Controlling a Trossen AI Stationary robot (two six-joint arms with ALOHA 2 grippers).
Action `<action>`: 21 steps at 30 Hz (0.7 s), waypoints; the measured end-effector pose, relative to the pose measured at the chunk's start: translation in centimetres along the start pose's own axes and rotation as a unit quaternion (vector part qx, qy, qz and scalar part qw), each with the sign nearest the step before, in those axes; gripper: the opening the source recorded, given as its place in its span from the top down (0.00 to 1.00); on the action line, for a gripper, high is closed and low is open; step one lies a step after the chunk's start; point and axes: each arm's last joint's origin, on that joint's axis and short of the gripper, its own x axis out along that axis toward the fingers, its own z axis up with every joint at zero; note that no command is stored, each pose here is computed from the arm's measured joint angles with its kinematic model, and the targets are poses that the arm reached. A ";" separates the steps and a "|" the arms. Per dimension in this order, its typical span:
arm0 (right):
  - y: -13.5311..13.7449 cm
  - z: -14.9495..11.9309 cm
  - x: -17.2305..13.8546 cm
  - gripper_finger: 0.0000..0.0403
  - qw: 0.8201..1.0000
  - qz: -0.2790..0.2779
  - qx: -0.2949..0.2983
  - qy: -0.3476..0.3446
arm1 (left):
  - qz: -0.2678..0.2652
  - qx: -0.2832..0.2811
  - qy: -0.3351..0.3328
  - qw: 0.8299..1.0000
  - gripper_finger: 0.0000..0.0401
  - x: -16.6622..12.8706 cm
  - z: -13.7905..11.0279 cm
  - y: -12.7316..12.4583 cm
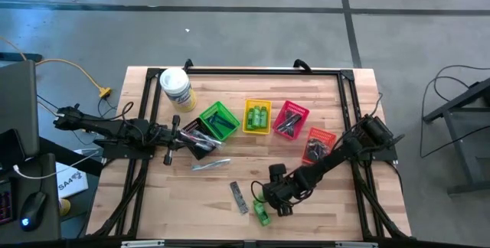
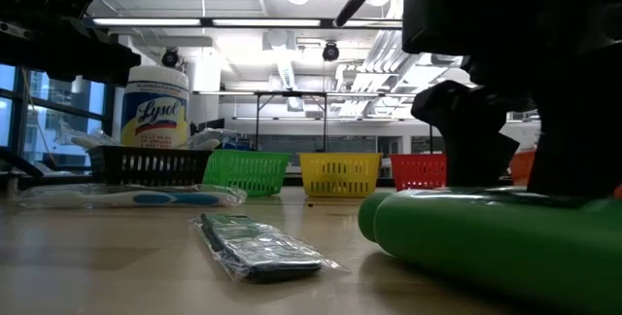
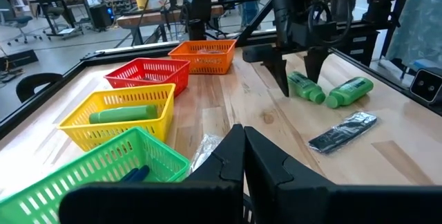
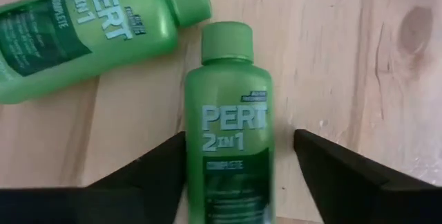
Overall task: Pick & Place Travel size toiletries
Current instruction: Put the right green bottle shampoo into the yellow bin
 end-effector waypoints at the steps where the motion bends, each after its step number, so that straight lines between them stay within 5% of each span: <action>1: 0.0 0.0 0.0 0.38 1.000 -0.001 -0.003 0.000 | 0.000 0.000 0.000 1.000 1.00 0.0 0.0 0.0; 8: -0.3 0.1 0.1 0.70 1.000 -0.003 0.015 0.003 | -0.001 0.000 0.000 1.000 1.00 0.0 0.0 0.0; 21: -0.5 0.1 -1.4 0.67 0.998 -0.050 0.014 -0.026 | -0.001 -0.002 0.000 1.000 1.00 0.0 0.0 0.0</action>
